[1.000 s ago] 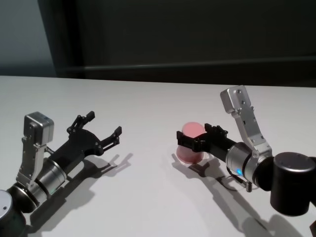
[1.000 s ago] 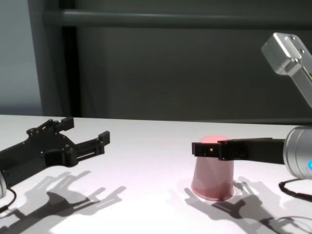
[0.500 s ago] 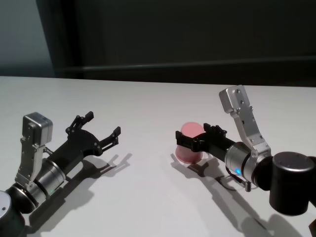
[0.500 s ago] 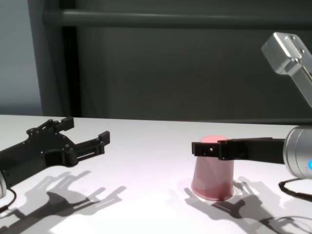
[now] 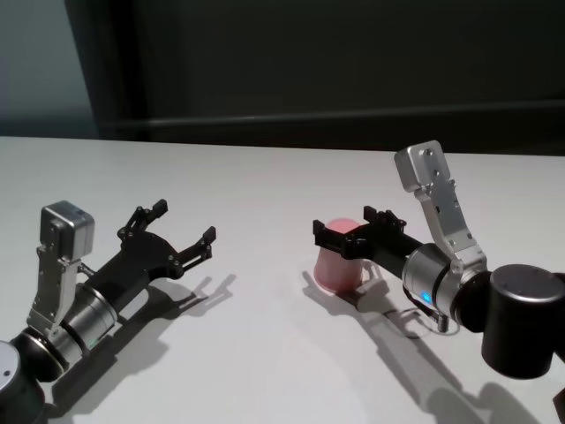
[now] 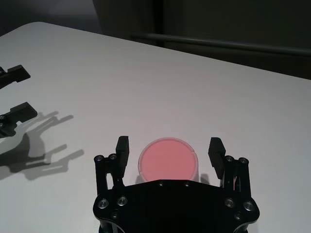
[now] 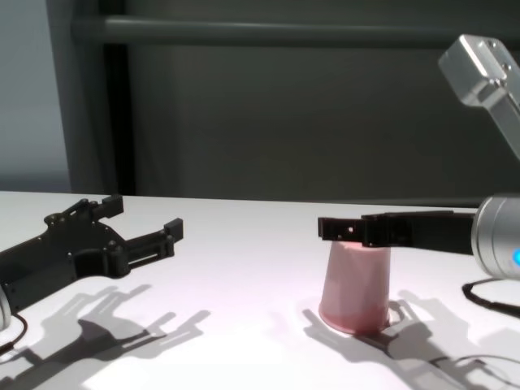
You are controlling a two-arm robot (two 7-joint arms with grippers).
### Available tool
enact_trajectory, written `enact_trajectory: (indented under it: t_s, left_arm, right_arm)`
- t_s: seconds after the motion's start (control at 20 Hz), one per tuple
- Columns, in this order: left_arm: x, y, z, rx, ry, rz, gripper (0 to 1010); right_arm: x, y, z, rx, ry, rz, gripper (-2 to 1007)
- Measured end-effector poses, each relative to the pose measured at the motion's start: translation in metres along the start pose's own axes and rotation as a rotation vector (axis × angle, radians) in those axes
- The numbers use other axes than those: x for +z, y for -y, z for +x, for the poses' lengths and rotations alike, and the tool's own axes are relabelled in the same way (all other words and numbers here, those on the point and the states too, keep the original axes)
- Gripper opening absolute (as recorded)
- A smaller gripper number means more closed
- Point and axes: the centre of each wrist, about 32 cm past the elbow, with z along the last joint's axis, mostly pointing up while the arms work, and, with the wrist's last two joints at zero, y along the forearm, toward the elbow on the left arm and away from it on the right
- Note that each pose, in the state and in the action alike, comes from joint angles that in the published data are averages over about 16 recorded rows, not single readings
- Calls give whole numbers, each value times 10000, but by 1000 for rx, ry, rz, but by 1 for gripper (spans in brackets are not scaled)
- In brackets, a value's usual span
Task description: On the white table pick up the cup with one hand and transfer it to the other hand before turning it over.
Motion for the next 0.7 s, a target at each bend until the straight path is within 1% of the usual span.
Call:
enact_trajectory:
  t_s: [0.15,0.4,0.55,0.7]
  left_arm:
    - [0,0,0,0,0,0,1001]
    - [0,0,0,0,0,0,1001]
    - [0,0,0,0,0,0,1001]
    - [0,0,0,0,0,0,1001]
  right_arm:
    - [62,20,-3,-1,8,33,1002]
    - [177,71,22,-5,21,103,1002]
    - [229,107,63,-9,29,147,1002]
    - [257,144,133,-18,35,190,1002]
